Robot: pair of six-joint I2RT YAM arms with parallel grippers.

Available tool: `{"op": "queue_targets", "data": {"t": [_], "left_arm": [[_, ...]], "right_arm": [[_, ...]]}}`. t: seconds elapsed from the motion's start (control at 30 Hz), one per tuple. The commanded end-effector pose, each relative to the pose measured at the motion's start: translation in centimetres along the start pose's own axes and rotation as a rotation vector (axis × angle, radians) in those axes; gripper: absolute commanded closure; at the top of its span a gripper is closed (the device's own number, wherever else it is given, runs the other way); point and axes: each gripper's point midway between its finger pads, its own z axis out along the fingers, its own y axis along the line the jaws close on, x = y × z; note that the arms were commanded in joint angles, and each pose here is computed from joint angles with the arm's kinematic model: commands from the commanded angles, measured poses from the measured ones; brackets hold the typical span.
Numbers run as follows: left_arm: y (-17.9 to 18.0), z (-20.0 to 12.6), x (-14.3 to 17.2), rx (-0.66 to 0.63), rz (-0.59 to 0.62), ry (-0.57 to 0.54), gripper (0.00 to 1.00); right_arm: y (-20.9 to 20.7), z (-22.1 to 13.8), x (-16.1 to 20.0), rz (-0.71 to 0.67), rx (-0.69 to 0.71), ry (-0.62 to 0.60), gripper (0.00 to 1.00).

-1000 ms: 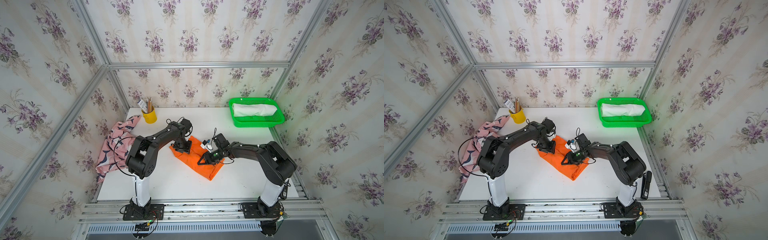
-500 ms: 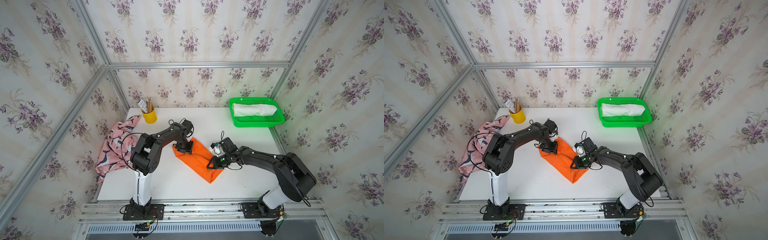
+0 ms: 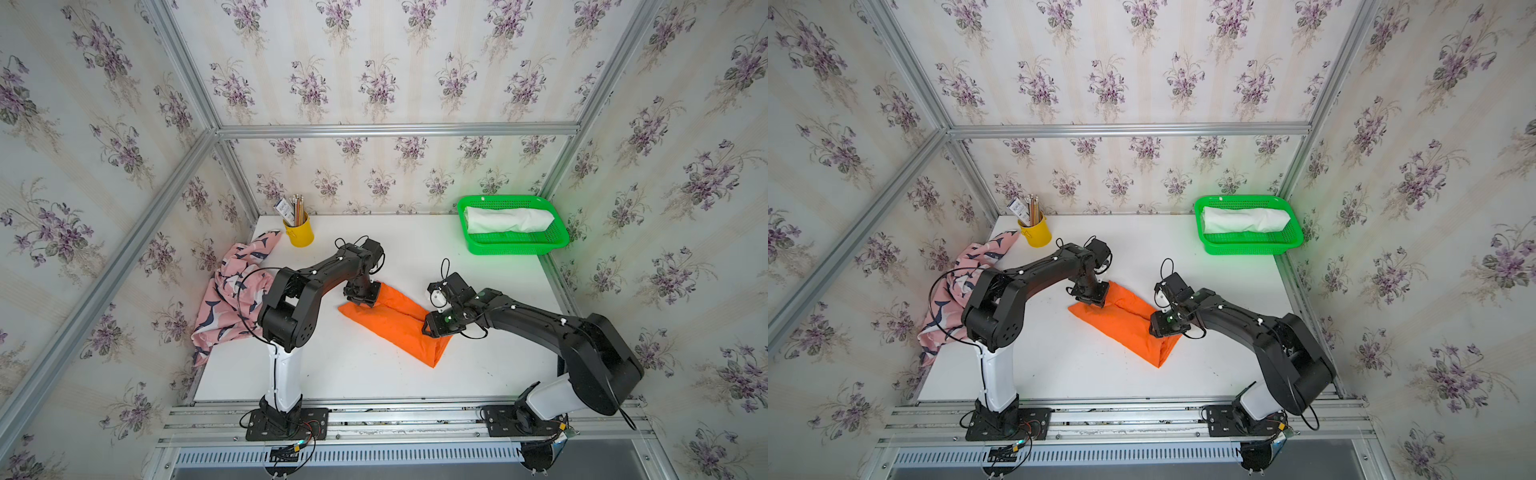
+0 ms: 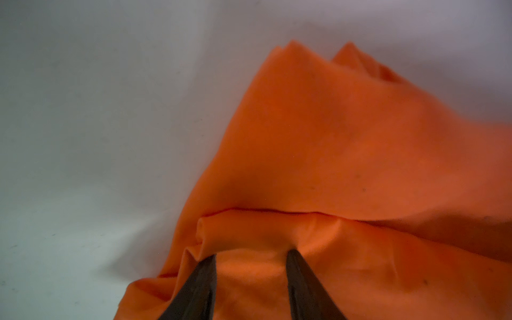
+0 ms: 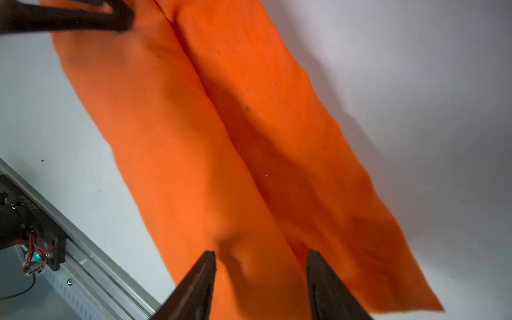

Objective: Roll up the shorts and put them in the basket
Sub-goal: Roll the shorts at the center of the board.

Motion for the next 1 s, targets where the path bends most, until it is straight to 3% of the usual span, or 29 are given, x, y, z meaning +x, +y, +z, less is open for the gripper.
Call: {"op": "queue_targets", "data": {"t": [0.0,0.17,0.43,0.5,0.63,0.73,0.97], "left_arm": [[0.0,0.0,0.4,0.002,0.013,0.012,0.54],[-0.1,0.0,0.5,0.011,0.015,0.013,0.53],[0.1,-0.3,0.4,0.012,0.011,0.01,0.53],[0.0,-0.6,0.2,0.017,0.01,0.004,0.53],[-0.3,-1.8,-0.9,0.044,0.003,-0.021,0.53],[-1.5,-3.4,-2.2,0.106,0.002,-0.063,0.52],[-6.6,-3.6,-4.1,0.323,0.015,-0.061,0.53]], "right_arm": [[0.3,-2.1,-1.1,-0.203,0.203,-0.041,0.32],[6.3,-1.3,-1.8,-0.52,0.253,-0.072,0.21],[6.8,4.8,0.2,-0.622,0.254,0.016,0.19],[6.0,6.0,1.4,-0.619,0.257,0.05,0.27],[5.4,7.3,3.3,-0.591,0.228,0.091,0.63],[5.5,7.4,3.9,-0.578,0.201,0.093,0.84],[4.9,7.7,4.7,-0.568,0.206,0.11,0.91]]}}
